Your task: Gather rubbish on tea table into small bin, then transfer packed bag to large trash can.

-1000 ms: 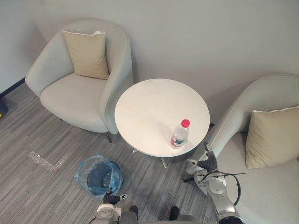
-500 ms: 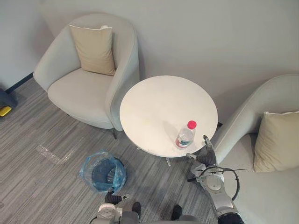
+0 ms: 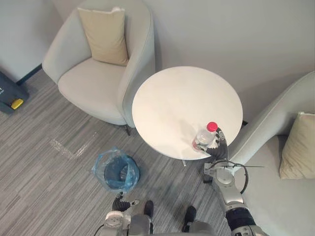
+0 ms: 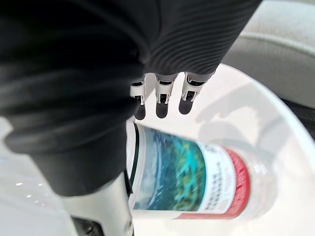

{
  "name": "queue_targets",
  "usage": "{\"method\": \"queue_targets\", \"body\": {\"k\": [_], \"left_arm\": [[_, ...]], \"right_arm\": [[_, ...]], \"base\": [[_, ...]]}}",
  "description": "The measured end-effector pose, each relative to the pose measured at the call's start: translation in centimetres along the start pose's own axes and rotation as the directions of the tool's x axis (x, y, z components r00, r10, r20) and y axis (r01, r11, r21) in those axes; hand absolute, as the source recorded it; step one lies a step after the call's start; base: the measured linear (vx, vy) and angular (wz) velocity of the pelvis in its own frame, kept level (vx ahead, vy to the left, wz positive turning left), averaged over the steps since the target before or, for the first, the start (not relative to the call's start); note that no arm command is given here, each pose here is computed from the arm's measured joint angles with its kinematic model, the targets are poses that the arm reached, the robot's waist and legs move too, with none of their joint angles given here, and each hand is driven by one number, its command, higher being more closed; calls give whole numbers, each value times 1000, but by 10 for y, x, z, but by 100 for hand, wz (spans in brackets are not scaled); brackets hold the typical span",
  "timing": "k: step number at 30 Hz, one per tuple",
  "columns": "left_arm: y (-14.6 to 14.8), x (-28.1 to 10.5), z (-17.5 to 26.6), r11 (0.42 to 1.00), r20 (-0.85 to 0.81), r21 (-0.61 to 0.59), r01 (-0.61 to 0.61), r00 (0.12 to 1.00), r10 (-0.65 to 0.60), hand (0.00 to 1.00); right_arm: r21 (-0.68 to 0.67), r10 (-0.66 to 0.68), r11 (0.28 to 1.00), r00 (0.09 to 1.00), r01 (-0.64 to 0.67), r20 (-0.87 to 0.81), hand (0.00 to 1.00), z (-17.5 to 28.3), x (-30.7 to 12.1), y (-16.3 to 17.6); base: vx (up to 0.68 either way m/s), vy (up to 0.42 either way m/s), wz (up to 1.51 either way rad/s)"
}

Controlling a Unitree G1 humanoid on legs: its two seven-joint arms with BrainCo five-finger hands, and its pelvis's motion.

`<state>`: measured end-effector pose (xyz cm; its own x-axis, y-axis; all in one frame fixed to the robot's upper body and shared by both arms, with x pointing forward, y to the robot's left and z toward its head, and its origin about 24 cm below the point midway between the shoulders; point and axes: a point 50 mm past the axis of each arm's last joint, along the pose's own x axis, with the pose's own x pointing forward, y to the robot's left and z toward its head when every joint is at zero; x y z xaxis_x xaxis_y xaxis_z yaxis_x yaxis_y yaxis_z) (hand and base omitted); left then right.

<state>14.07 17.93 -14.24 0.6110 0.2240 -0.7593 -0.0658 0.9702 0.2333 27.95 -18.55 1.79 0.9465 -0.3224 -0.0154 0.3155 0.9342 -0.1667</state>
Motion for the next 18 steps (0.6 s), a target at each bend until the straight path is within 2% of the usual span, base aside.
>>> {"method": "queue_targets", "body": {"k": [11, 18], "left_arm": [[-2, 0, 13, 999, 58, -37, 4, 998, -2, 0], [-2, 0, 13, 999, 59, -38, 4, 998, -2, 0]], "right_arm": [[106, -92, 990, 996, 90, 18, 100, 18, 22, -7], [132, -95, 987, 995, 93, 6, 100, 17, 22, -11]], "base": [[-1, 10, 4], [-5, 5, -2]]}}
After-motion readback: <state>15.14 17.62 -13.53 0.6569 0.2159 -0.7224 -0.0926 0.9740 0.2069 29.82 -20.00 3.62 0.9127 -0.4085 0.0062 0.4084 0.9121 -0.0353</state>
